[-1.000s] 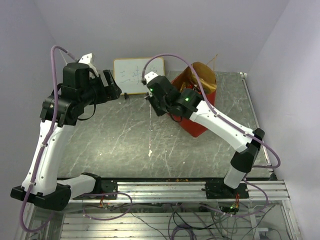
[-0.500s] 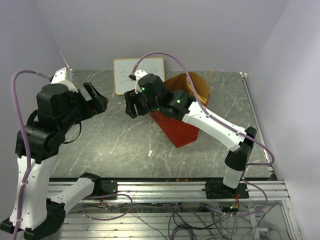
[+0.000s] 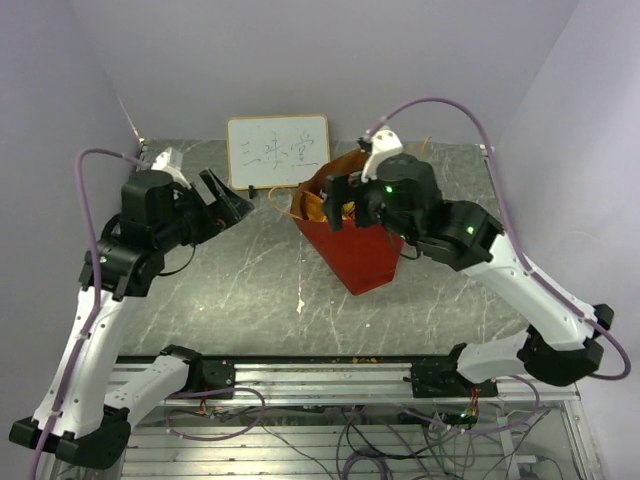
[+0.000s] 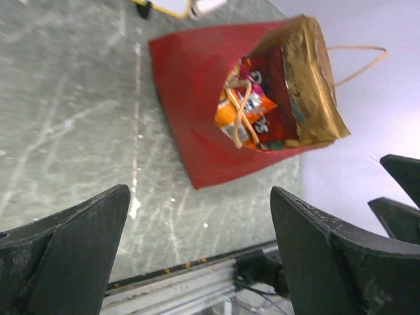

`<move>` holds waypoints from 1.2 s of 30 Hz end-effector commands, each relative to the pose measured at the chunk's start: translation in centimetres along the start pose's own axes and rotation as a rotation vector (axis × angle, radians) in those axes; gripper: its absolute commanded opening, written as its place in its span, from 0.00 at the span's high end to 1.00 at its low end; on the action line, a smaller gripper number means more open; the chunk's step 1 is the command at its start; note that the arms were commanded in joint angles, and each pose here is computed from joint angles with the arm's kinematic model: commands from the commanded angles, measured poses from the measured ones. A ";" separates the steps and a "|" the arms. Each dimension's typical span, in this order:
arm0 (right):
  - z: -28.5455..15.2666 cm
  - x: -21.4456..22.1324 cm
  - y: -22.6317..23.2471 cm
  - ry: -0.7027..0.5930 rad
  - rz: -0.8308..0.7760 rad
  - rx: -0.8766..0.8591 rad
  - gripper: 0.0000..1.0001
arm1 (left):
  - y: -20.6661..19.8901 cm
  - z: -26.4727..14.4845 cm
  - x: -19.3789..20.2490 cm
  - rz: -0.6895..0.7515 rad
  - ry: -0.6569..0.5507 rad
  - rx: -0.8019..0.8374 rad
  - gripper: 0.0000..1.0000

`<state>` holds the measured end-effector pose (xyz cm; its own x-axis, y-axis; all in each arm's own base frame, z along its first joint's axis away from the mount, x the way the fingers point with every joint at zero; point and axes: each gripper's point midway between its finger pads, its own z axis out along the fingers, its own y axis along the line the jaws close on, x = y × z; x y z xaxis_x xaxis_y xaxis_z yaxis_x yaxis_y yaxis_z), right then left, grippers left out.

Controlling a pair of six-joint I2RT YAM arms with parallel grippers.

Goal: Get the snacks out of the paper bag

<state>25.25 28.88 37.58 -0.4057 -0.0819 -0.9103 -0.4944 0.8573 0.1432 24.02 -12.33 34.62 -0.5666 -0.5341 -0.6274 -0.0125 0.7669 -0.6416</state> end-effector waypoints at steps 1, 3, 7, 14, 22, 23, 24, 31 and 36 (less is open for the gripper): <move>-1.1 1.1 -5.0 0.012 0.014 0.145 0.01 | -4.6 1.5 1.6 -0.102 0.087 0.267 0.01; -1.5 0.7 -7.1 -0.002 0.059 0.150 0.01 | -5.3 2.5 2.8 -0.150 0.149 0.327 0.02; -1.7 -0.7 -11.1 -0.038 0.123 0.179 0.00 | -5.6 4.0 3.3 -0.210 0.163 0.374 0.03; 0.5 -1.8 -19.5 0.011 0.251 0.302 0.00 | -4.8 8.3 5.5 -0.219 0.279 0.294 0.13; 3.1 -1.1 -26.4 0.027 0.467 0.219 0.03 | -4.6 10.8 5.6 -0.194 0.307 0.241 0.25; 3.7 -1.0 -26.5 0.027 0.474 0.191 0.05 | -4.4 11.0 5.8 -0.190 0.314 0.230 0.28; 4.2 -0.9 -26.4 0.032 0.476 0.161 0.08 | -4.2 11.2 6.0 -0.187 0.321 0.223 0.31; 7.7 -0.4 -25.6 0.054 0.502 0.004 0.21 | -4.6 11.9 5.8 -0.178 0.325 0.240 0.45; 9.0 -0.7 -25.4 0.046 0.509 -0.051 0.30 | -4.7 12.2 5.6 -0.141 0.332 0.238 0.58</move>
<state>44.33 10.40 29.75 -0.6542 0.3163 -0.6870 -0.1759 0.8199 0.5449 30.84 -22.52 26.72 -0.8068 -0.4976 -0.3187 -0.0293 0.5724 -0.8195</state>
